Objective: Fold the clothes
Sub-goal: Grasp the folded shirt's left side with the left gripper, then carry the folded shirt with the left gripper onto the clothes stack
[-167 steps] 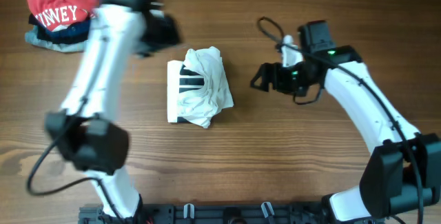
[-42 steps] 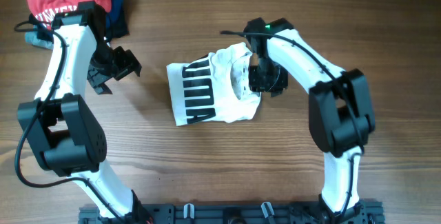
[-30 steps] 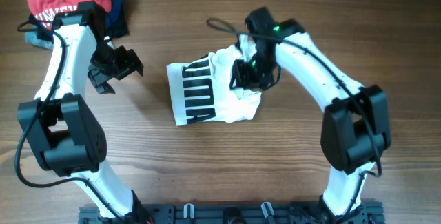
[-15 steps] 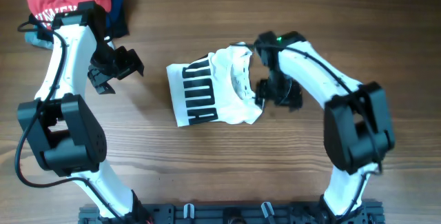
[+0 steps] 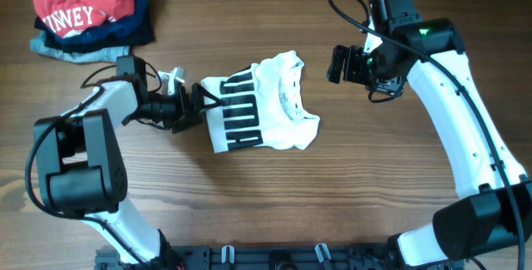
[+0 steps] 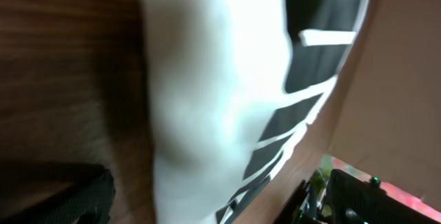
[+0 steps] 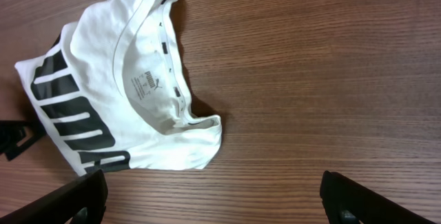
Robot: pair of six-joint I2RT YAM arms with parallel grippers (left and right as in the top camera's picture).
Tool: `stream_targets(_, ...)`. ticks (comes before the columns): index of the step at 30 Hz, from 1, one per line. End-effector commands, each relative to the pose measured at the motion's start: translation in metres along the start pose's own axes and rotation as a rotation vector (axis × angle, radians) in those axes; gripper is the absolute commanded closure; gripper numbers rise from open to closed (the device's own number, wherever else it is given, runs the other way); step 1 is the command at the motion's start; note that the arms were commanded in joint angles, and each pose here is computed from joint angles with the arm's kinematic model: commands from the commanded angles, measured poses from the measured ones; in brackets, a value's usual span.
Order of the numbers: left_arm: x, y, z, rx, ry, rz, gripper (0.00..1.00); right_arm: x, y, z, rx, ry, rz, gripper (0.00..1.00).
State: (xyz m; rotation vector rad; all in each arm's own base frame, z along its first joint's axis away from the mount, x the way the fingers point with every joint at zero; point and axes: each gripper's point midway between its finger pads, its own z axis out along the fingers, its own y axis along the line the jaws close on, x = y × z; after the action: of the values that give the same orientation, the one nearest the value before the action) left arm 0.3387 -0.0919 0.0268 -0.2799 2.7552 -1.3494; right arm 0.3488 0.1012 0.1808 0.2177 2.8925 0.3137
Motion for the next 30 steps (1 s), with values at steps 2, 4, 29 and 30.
stream_targets(2, 0.025, 0.024, 0.030, -0.057, 0.060, -0.020, 0.00, 0.000, 0.004, -0.003, -0.021, -0.002, -0.020, 0.01)
stream_targets(4, 0.026, 0.015, 0.049, -0.069, 0.068, 0.006, 0.00, 0.000, 0.004, -0.003, -0.022, -0.001, -0.020, 0.00)
stream_targets(29, -0.177, -0.053, 0.028, -0.369, -0.651, 0.738, 0.96, 0.028, -0.009, 0.007, 0.022, 0.107, -0.032, 0.00)
stream_targets(30, -0.192, -0.060, 0.014, -0.425, -0.724, 0.836, 0.96, 0.029, -0.010, 0.007, 0.024, 0.113, -0.032, 0.00)
